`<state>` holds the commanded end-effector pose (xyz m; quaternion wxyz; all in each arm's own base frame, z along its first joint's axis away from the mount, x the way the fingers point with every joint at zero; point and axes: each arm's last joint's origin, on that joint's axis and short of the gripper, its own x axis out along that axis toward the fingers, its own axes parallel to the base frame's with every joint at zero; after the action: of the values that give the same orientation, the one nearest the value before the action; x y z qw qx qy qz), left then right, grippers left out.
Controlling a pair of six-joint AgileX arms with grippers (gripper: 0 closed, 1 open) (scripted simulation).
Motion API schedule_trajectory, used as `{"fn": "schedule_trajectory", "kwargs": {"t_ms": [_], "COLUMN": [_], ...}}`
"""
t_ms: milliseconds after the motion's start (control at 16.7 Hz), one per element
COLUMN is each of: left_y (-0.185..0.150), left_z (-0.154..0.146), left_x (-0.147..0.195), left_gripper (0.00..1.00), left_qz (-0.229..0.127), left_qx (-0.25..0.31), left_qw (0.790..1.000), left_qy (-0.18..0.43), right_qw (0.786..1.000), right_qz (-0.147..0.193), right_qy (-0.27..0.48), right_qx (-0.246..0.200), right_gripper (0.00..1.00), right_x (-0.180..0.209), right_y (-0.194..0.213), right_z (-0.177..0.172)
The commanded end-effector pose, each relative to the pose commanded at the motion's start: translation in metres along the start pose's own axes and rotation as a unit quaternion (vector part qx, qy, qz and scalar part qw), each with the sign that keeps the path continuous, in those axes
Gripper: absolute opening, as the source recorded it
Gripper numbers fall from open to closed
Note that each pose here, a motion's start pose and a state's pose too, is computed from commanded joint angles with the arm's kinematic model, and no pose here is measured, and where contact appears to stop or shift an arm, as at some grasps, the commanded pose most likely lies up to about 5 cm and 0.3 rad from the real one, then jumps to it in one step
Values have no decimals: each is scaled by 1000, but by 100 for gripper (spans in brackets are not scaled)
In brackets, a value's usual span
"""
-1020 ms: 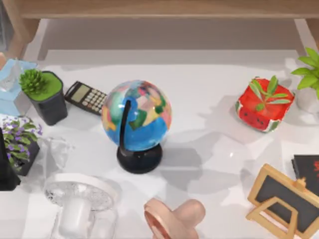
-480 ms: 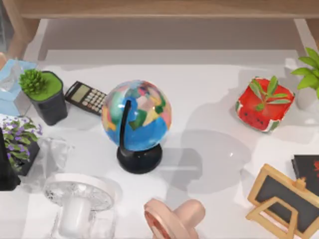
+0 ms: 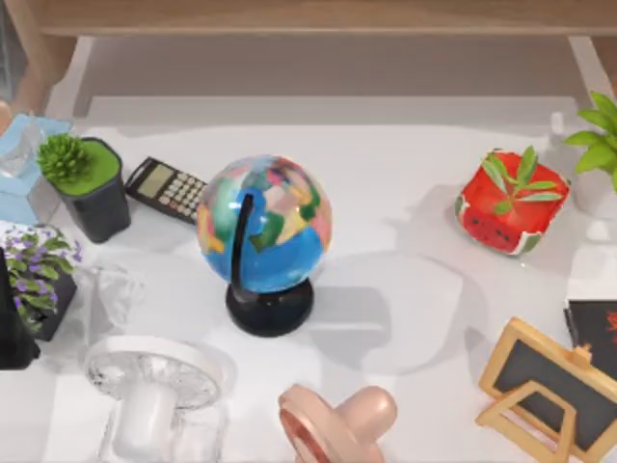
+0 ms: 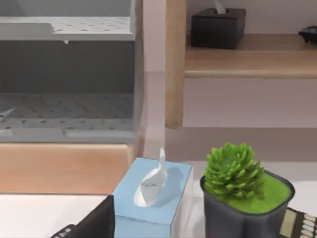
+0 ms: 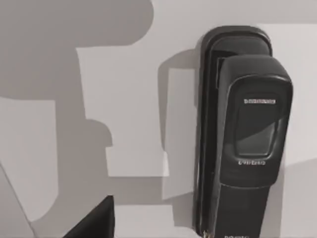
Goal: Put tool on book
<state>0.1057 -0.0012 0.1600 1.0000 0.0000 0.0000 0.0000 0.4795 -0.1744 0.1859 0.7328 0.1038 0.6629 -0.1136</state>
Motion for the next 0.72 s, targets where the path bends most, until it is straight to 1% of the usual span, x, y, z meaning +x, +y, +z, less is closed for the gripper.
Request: {"fn": "schedule_trajectory", "kwargs": {"t_ms": [720], "left_y": [0], "left_z": [0], "left_x": [0], "left_gripper": [100], "left_qz": [0], "left_qx": [0], "left_qw": [1000], "left_qy": [0], "right_qw": [1000], "right_qz": [1], "right_qy": [1], "right_qx": [-1], "right_gripper": [100], "right_x": [4], "right_y": [-2], "right_z": [-2]}}
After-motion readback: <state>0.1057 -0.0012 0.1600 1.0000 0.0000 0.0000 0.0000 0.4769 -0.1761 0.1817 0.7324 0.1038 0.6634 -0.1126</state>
